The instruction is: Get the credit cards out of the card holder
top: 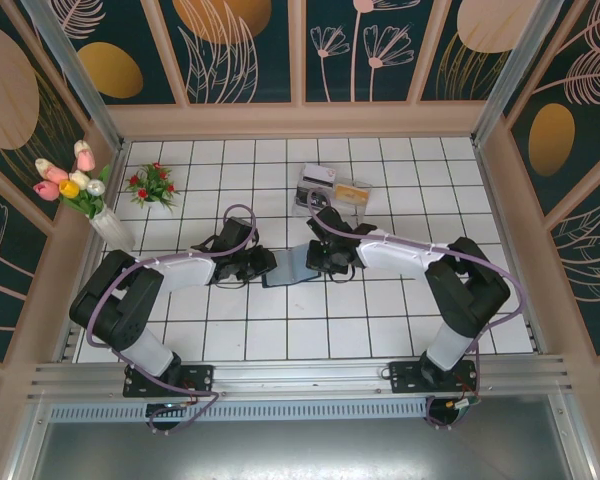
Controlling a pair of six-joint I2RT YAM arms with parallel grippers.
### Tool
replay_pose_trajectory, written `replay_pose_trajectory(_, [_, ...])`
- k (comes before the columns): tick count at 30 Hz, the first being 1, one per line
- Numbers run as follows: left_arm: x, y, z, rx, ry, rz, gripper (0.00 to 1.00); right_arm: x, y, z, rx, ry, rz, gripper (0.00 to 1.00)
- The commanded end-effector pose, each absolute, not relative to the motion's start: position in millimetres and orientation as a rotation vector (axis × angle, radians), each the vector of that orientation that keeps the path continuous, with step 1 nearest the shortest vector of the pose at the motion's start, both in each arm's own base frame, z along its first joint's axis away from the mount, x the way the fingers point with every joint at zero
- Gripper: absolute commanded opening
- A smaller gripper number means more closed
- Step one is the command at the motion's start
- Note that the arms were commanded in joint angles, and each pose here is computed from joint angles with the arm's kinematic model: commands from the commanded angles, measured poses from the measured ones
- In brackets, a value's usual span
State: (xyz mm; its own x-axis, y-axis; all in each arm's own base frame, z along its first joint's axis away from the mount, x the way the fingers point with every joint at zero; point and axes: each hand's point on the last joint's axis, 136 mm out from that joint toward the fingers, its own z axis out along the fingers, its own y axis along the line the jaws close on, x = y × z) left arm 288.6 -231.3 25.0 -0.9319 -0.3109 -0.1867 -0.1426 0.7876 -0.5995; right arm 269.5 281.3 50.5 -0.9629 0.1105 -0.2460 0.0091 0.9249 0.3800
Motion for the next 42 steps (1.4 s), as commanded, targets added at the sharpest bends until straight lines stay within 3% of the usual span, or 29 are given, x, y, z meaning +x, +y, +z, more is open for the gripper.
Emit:
replay_pose_trajectory(1, [277,-217,1,-0.382,2.774,-0.754,0.23,272,280,46,0.053,2.826,0.502,0.22])
replay_pose_trajectory(6, [277,-215,-3,-0.387,2.783,-0.736,0.23,271,287,44,0.024,2.835,0.536,0.22])
replay_pose_trajectory(18, [276,-218,-4,-0.373,2.789,-0.75,0.22,270,339,74,-0.146,2.739,0.937,0.05])
replay_pose_trajectory(31, [274,-218,-6,-0.36,2.796,-0.754,0.22,272,346,74,-0.134,2.73,1.066,0.03])
replay_pose_trajectory(42, [277,-219,4,-0.341,2.774,-0.759,0.23,282,282,70,0.045,2.763,0.58,0.19])
